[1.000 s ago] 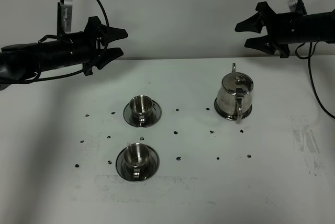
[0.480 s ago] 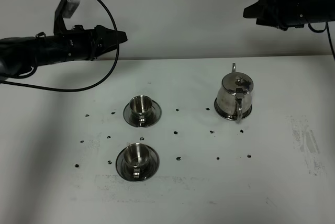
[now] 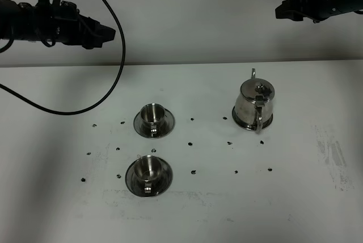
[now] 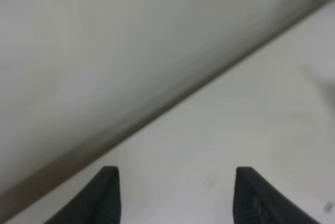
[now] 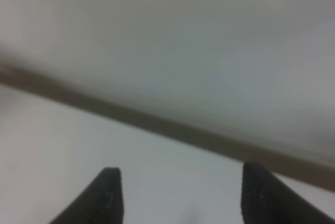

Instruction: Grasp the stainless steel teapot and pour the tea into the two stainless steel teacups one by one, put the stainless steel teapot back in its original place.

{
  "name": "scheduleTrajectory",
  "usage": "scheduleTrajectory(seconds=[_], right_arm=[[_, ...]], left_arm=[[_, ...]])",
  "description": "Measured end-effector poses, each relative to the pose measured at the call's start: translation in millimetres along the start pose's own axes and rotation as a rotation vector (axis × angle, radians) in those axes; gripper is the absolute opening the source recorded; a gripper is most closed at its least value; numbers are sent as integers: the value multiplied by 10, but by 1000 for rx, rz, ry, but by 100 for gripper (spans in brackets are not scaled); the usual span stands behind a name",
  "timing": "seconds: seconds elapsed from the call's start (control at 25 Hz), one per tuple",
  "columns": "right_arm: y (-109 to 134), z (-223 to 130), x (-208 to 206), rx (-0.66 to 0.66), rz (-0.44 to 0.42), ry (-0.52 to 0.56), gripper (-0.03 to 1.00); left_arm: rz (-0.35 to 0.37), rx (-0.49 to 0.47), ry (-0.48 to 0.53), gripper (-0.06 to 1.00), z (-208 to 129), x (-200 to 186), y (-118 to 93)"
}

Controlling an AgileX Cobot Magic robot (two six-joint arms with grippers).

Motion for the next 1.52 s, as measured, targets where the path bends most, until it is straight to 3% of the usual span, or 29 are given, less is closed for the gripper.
scheduleTrajectory(seconds=[0.16,0.44,0.64,0.84,1.16,1.36,1.52], right_arm=[[133,138,-296,-83,-134,-8,48],[621,371,-1257,-129,-222,-58,47],[809,339,-1695,-102,-228,-51,45],[1112,280,-2319,-111,-205,-109,45],[1497,-227,-3029,-141,-117,-242,45],[1540,-656,-3246,-183,-130,-337,45],[1519,-759,-3257,-164,-139,-359,45]], left_arm=[[73,76,114,50,138,-313,27],[209,100,102,50,538,-1068,-195],[240,39,87,49,552,-1554,-491],[332,-26,57,44,534,-2148,-601],[438,-74,32,38,383,-2868,-1046],[493,-133,30,37,164,-3211,-1464],[541,-192,45,37,-18,-3396,-1799]])
Point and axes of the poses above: a point on each arm's last joint axis where the gripper is mounted, x pointing out along that axis toward the gripper, y along the wrist's bending axis when the last joint is at zero, z = x × y, the point moved 3 cm from there along x, pointing out along that axis toward the gripper, and after that the axes turned 15 degrees about x, right-handed, at the moved point
